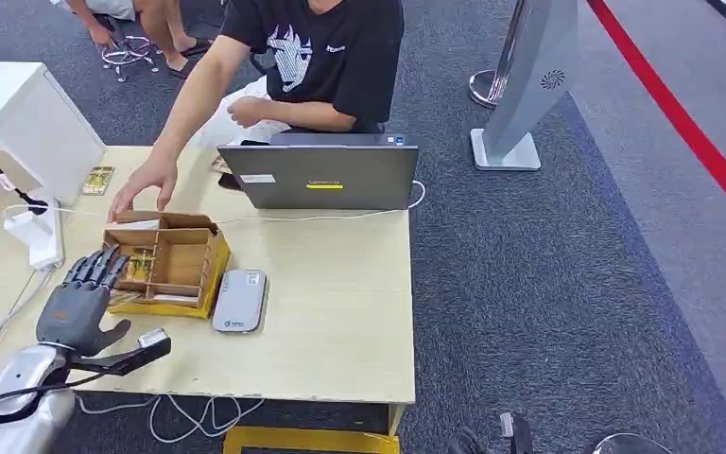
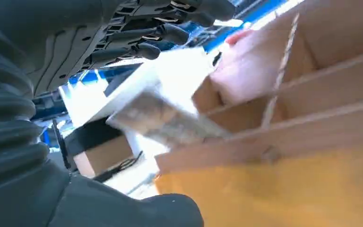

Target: Pass the card to the sensor for recognition and then transmit it.

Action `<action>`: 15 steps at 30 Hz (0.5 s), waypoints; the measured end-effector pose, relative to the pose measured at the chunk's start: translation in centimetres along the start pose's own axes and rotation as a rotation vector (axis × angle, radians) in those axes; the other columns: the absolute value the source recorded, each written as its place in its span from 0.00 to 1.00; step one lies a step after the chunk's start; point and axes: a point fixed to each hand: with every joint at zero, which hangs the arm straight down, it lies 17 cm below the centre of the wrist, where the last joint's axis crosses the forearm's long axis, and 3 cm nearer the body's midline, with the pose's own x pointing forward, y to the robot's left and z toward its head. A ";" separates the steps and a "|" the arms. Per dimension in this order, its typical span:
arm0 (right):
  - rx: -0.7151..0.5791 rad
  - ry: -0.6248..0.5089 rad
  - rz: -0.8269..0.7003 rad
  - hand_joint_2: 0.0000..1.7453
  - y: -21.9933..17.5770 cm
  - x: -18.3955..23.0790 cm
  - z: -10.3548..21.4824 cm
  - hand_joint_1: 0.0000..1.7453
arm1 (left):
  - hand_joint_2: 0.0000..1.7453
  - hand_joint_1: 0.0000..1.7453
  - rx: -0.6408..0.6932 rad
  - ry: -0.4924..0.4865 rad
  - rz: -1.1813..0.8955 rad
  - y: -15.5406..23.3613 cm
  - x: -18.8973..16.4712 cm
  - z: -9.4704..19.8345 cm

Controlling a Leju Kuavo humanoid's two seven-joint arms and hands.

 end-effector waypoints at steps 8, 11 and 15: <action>-0.001 0.000 0.000 1.00 0.0 0.0 0.0 0.00 | 1.00 0.00 0.022 0.003 0.023 0.3 1.1 -0.5; -0.001 0.000 0.000 1.00 0.0 0.0 0.0 0.00 | 1.00 0.00 0.027 0.004 0.029 0.4 1.4 -0.6; -0.001 0.000 -0.001 1.00 0.0 0.0 0.0 0.00 | 1.00 0.00 0.028 0.005 0.030 0.4 1.4 -0.6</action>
